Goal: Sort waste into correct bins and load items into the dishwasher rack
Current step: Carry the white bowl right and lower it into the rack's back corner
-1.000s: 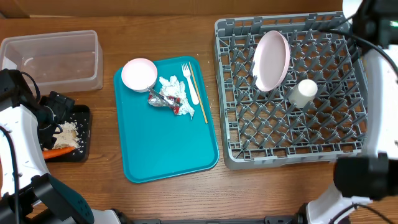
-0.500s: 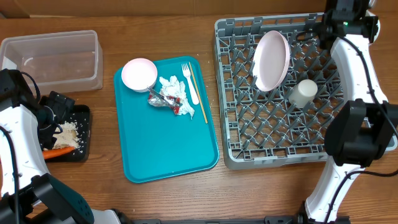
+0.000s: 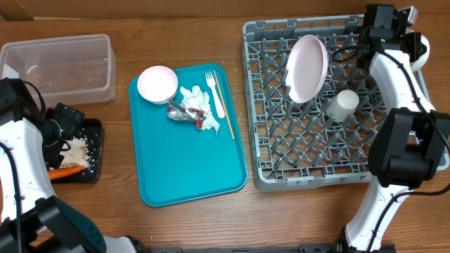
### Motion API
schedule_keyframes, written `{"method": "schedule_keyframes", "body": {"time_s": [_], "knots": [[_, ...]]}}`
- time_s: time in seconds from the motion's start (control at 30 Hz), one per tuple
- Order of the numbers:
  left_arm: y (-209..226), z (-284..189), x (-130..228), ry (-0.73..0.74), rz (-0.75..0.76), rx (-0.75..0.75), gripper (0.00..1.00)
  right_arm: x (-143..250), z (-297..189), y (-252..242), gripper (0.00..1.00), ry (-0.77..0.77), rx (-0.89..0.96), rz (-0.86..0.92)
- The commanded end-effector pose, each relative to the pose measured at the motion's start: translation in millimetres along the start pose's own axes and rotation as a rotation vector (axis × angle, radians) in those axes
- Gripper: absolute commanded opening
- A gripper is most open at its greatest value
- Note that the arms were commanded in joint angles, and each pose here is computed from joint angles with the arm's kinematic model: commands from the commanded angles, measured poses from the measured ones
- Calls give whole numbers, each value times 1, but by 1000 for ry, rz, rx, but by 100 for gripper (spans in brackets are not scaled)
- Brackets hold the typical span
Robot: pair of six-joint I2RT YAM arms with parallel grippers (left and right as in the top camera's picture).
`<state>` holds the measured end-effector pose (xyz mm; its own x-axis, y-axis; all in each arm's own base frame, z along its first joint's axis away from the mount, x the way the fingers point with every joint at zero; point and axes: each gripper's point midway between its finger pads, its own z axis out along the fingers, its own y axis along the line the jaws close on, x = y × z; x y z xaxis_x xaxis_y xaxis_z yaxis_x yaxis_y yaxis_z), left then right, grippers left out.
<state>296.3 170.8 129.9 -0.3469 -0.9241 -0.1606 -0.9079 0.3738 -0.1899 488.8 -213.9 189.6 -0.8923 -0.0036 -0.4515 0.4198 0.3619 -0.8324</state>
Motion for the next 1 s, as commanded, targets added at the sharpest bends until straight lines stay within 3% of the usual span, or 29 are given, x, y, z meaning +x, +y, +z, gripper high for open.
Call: {"method": "schedule_keyframes", "body": {"time_s": [0.0, 0.7, 0.83, 0.97], "knots": [[-2, -9, -6, -30, -7, 9, 100, 0, -8, 8, 4, -9, -2, -24], [-2, -9, -6, -31, -7, 9, 100, 7, -45, 37, 5, -24, -73, -29], [-2, -9, -6, -30, -7, 9, 100, -2, -76, 48, 19, -75, -116, 34], [-2, -9, -6, -31, -7, 9, 100, -7, -113, 68, 38, -88, -336, 39]]}}
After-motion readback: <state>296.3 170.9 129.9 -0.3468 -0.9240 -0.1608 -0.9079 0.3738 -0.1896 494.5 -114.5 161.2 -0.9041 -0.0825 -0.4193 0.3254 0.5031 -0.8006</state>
